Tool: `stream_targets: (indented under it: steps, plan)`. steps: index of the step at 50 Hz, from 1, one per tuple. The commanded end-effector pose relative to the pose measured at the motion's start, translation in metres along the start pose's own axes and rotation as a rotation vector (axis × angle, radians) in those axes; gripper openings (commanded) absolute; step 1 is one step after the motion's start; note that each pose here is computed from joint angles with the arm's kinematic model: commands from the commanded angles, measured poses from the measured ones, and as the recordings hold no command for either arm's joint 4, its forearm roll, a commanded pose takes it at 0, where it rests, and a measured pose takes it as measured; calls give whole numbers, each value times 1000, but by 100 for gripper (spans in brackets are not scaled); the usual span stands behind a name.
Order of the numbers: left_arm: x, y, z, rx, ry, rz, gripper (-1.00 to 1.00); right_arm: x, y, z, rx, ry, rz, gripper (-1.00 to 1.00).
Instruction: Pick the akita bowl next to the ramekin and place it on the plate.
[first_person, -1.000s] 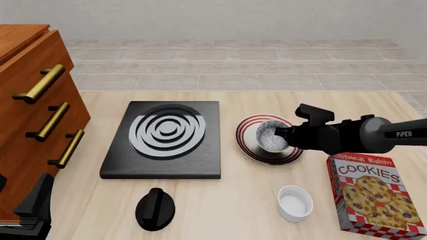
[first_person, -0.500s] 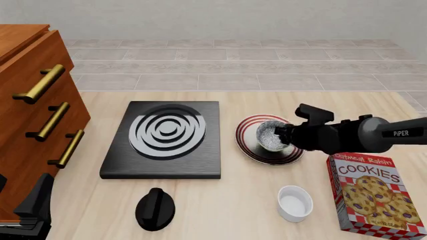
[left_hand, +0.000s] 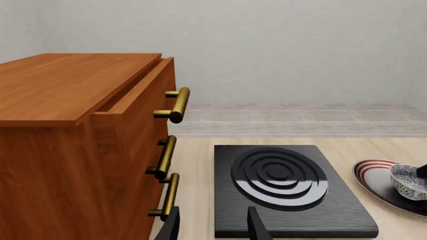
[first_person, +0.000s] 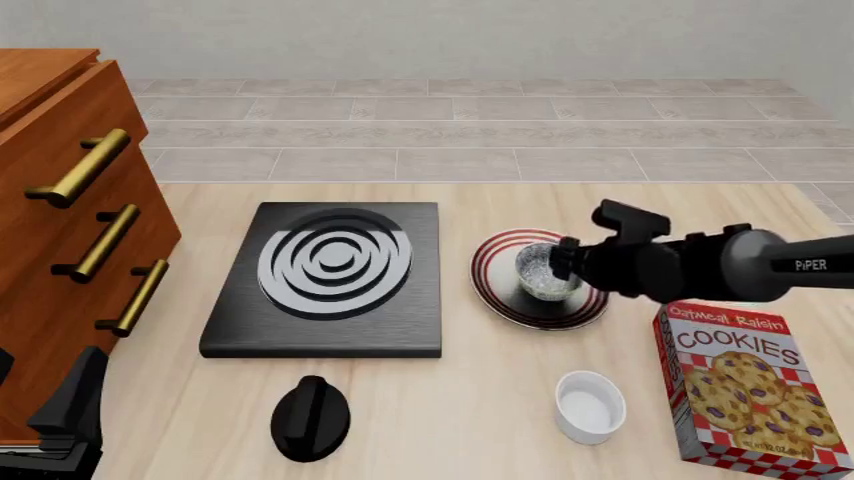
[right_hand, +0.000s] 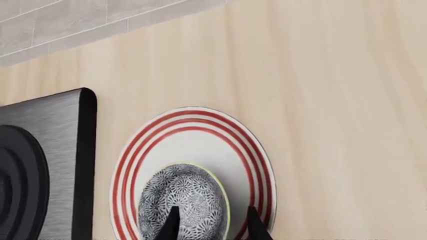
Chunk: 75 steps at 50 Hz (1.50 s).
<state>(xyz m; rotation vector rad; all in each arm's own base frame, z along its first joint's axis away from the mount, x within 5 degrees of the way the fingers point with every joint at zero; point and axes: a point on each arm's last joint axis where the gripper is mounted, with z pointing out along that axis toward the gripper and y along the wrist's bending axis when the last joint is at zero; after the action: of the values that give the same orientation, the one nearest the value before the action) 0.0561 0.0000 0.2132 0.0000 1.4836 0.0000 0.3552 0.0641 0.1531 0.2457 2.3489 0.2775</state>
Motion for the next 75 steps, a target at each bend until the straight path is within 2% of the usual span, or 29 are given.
stream_targets:
  steps: [1,30,75]
  plan:
    - [0,0,0,0,0,0,100,-8,6,-13,-13,-19,1,100]
    - [0,0,0,0,0,0,100,-21,3,-55,-17,-73,11,100]
    - [0,0,0,0,0,0,100,-23,-9,-106,-11,-135,65,100]
